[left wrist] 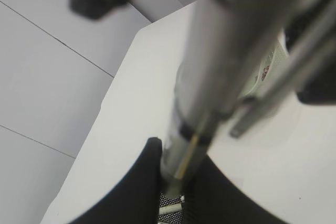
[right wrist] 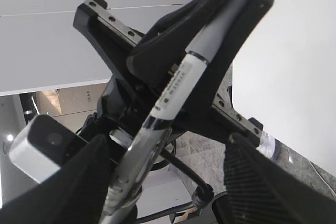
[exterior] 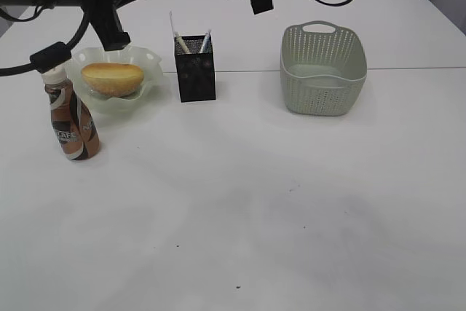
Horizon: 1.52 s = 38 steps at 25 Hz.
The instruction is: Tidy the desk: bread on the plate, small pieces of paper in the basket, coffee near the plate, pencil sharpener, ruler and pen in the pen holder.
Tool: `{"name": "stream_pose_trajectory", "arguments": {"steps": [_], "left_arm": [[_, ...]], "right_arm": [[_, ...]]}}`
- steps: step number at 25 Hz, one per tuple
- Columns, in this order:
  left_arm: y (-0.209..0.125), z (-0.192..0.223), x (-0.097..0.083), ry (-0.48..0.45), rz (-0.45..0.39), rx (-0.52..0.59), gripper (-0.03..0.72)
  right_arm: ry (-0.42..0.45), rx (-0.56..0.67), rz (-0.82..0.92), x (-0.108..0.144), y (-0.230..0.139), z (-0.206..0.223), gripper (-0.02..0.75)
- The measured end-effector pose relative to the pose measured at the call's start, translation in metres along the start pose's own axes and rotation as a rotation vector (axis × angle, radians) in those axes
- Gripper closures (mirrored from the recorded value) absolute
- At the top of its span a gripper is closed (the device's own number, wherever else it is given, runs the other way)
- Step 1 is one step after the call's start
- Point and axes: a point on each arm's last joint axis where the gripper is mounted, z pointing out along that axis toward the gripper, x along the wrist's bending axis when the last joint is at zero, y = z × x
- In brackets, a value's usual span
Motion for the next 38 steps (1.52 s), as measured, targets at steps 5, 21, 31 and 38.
{"name": "stream_pose_trajectory", "arguments": {"steps": [5,21,31,38], "left_arm": [[0.000,0.000,0.000,0.000,0.000,0.000,0.617],[0.002,-0.002,0.001,0.007,-0.017,-0.008,0.617],[0.004,-0.004,0.004,0.030,-0.083,-0.013,0.621],[0.004,-0.005,0.005,0.033,-0.099,-0.011,0.621]], "right_arm": [[0.000,0.000,0.005,0.000,0.000,0.000,0.232],[0.030,-0.003,-0.003,0.001,0.002,-0.003,0.164],[0.018,0.015,-0.026,-0.007,0.006,-0.008,0.164],[0.017,-0.033,-0.040,-0.012,0.016,-0.024,0.164]]}}
